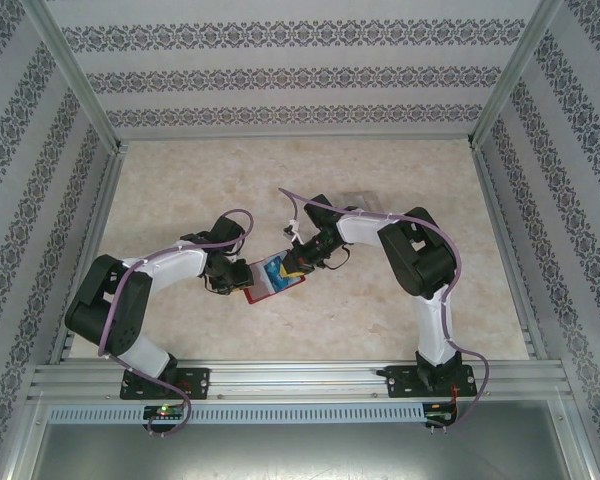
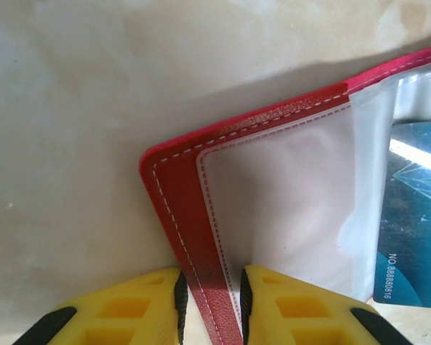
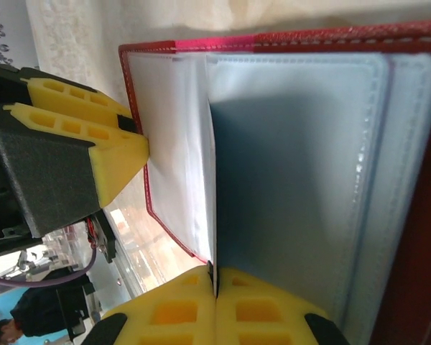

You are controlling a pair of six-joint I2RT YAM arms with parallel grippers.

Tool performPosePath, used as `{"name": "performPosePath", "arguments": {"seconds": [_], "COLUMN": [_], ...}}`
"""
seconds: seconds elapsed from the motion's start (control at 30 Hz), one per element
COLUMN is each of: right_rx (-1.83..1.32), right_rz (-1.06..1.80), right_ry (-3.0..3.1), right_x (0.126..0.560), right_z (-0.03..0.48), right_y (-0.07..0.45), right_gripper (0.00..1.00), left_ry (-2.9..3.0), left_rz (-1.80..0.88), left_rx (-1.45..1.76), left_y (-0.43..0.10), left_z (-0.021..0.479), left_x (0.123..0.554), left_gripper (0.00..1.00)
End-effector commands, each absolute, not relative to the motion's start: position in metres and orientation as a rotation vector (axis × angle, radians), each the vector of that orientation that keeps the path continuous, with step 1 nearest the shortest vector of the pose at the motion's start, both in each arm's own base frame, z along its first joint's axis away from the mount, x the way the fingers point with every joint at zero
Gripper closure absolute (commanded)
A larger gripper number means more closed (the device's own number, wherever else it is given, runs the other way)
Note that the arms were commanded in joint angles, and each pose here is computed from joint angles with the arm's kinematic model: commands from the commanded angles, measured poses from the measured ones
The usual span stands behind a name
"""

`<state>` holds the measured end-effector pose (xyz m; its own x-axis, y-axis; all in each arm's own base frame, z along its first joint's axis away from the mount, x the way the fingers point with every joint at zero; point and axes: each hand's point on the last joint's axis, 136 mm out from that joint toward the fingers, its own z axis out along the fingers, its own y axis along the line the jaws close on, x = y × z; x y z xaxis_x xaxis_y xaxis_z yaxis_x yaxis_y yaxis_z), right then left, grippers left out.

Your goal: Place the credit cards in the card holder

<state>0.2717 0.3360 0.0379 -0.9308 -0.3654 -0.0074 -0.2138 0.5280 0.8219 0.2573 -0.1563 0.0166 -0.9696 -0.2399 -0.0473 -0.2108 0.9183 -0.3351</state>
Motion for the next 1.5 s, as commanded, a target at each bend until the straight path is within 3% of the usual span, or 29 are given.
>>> {"name": "performPosePath", "arguments": {"seconds": [0.0,1.47], "right_rx": [0.477,0.455], "right_rz": [-1.418,-1.461], "right_ry": [-2.571,-2.502], "right_x": [0.272,0.253], "right_z": [0.035,0.016], "right_y": [0.339,0.371], "right_gripper": [1.0,1.0], "left_ry": [2.96,2.968], "left_rz": [-0.503,-0.454], "left_rx": [-0.309,-0.346], "left_y": [-0.16,-0.153], "left_z": [0.008,0.006], "left_x": [0.27,0.269], "left_gripper": [0.71,0.68]}}
